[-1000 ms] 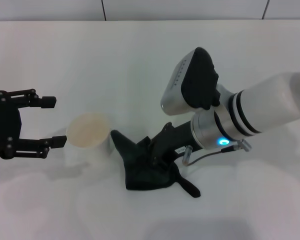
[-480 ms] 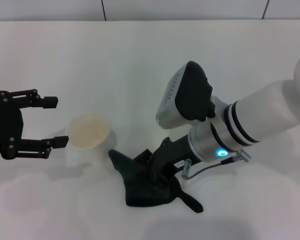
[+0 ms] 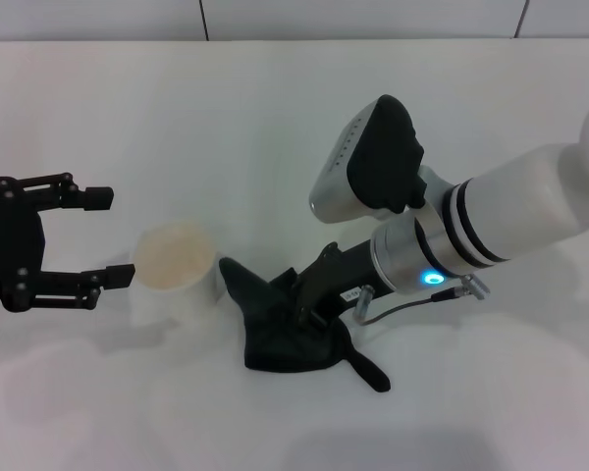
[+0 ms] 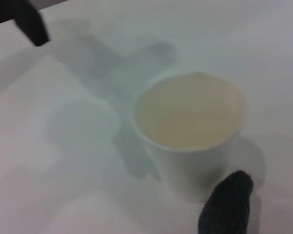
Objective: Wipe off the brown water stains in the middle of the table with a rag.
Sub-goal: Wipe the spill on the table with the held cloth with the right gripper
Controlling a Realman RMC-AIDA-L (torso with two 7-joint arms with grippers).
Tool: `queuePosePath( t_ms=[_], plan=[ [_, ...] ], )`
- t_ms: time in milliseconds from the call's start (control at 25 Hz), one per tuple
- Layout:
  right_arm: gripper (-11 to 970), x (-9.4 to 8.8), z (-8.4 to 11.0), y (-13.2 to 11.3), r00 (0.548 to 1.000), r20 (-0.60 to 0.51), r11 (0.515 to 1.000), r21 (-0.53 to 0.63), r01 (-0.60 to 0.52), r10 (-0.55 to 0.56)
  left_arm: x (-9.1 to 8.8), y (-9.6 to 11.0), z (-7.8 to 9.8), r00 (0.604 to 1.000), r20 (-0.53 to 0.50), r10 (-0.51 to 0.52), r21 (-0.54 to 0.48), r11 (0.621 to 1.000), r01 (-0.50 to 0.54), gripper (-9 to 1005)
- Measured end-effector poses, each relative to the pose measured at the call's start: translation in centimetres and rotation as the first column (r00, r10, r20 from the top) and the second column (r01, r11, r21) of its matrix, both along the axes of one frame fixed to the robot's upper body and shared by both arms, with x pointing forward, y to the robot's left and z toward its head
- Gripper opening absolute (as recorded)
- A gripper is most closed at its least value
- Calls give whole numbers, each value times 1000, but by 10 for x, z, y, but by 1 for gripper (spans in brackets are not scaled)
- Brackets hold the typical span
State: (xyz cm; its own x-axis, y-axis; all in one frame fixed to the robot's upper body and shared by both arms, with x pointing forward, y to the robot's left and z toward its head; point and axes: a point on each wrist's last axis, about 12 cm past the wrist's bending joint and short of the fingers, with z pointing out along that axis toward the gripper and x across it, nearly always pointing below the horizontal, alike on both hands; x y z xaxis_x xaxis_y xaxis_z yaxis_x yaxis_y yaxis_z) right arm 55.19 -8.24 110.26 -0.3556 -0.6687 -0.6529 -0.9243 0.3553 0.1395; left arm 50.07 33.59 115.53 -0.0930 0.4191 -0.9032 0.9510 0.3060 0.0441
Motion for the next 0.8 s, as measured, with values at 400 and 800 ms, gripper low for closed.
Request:
queuePosePath(
  t_ms=[400,800],
  plan=[
    [148,12,-2,-9,997,8,997,8,79,-79,0,0,0,1000,3,4,-3,1000,-4,846],
    [161,24,1,-23,989,24,989,21,148,-148,0,1,0,1000,6,6,-3,1000,-6,846]
  ],
)
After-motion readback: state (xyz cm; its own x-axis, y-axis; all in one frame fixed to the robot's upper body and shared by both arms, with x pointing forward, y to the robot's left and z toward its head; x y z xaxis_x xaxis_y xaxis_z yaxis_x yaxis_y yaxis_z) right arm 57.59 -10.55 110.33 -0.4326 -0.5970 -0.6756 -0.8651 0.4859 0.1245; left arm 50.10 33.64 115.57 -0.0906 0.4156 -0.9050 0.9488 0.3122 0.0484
